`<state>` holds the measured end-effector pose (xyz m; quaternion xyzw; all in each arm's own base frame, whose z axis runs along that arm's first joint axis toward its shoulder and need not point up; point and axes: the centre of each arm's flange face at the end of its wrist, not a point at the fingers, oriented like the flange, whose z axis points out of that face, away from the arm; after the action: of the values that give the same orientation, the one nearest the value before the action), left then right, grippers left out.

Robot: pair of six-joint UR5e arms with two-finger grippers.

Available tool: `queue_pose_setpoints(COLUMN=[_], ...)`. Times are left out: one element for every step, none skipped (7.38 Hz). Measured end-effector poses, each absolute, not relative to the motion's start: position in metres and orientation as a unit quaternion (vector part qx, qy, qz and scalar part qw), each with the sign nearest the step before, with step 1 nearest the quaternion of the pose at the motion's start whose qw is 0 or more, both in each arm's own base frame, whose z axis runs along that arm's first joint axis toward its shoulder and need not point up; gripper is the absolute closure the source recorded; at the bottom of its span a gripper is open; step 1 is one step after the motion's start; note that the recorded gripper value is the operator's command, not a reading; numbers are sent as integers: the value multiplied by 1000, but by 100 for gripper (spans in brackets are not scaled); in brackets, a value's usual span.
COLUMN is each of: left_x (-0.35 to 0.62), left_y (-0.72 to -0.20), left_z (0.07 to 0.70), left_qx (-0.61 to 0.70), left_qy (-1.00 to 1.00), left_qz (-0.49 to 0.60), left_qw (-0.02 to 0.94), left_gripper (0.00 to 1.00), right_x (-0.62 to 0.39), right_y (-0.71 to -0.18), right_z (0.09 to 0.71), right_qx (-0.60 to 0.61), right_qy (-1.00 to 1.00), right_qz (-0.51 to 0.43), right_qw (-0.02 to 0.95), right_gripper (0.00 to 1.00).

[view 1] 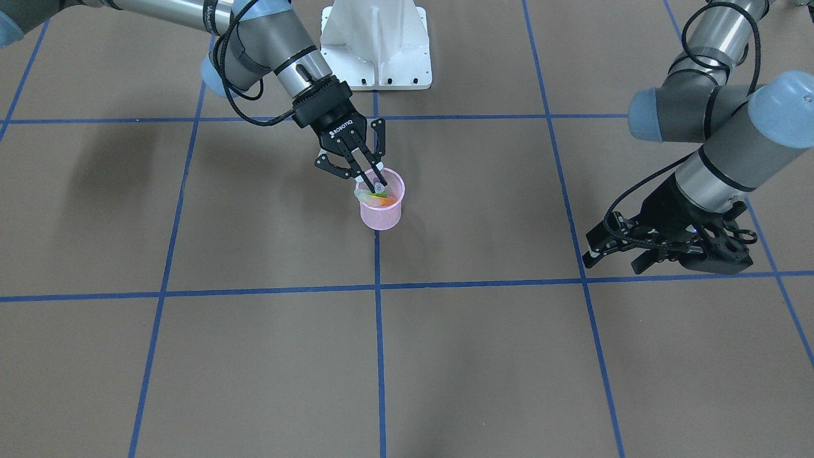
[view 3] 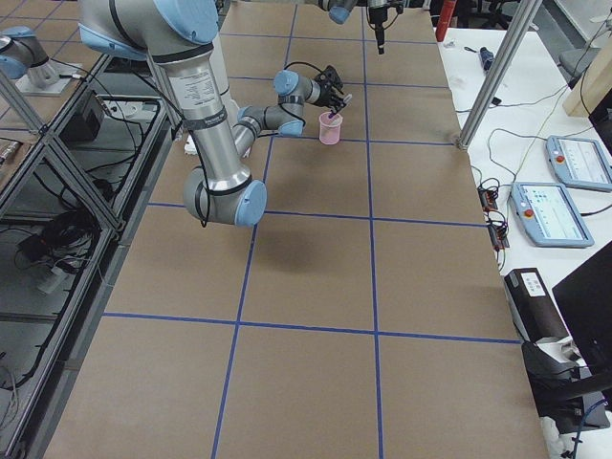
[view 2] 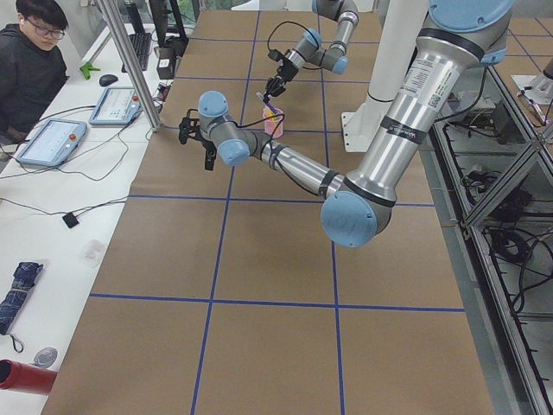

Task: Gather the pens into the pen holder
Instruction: 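Lower the purple marker into the pink cup and open the right gripper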

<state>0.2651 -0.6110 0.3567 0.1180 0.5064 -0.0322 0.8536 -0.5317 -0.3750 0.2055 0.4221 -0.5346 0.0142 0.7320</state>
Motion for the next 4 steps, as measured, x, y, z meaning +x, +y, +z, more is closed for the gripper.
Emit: queue_pose_setpoints(left_x=[266, 266, 266, 267], left_y=[-610, -610, -610, -611], left_z=[359, 361, 362, 363], left_qx=[119, 120, 123, 125], left_qy=[505, 504, 501, 498], left_qz=[-29, -28, -30, -31], left_qw=[854, 855, 856, 857], left_gripper=[1, 1, 1, 1], right_x=[-535, -536, -536, -537], right_y=[-374, -374, -374, -374], right_z=[208, 209, 205, 199], right_qx=[422, 422, 423, 423], right_qy=[-532, -531, -533, -538], right_qz=[14, 14, 15, 17], right_qw=[734, 735, 733, 729], right_gripper=[100, 96, 76, 61])
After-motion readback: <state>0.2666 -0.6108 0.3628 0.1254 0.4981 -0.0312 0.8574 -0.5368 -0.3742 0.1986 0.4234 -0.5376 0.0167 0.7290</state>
